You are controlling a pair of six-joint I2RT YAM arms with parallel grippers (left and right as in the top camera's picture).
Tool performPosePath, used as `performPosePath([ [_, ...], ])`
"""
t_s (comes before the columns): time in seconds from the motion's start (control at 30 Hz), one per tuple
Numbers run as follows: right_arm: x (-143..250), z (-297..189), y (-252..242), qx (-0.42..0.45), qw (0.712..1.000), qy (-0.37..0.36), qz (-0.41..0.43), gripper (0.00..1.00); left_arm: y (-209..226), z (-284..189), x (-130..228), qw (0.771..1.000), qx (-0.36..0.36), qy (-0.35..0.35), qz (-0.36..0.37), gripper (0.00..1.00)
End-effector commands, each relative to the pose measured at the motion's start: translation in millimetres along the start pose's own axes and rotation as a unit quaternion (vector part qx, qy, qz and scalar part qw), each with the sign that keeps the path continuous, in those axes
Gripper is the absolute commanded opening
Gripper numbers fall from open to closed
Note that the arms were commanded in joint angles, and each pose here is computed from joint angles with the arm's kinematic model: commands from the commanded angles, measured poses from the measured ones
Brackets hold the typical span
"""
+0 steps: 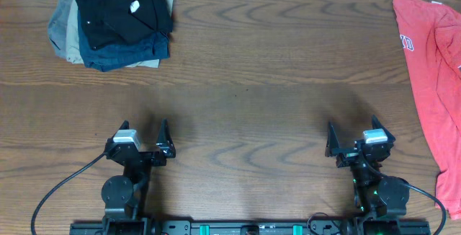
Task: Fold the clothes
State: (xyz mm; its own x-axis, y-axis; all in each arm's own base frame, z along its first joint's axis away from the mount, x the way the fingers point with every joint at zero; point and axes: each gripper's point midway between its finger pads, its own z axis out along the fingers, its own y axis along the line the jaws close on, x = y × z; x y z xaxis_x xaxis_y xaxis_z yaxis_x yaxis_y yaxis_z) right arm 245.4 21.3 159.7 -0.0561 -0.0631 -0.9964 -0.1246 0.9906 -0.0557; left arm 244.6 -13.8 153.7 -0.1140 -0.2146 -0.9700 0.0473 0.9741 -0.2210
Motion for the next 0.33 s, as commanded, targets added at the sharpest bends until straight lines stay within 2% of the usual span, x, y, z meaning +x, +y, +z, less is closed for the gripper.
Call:
performPosePath([
  [0.0,0.6,-0.4,-3.4,0.009,1.0,0.001,-0.006,0.99,0.5,0.7,15.3,1.0,0.003,0.024,0.008,0.98],
  [0.3,0.6,-0.4,-3.4,0.009,1.0,0.001,-0.006,0.99,0.5,0.7,15.3,1.0,0.003,0.024,0.008,0.98],
])
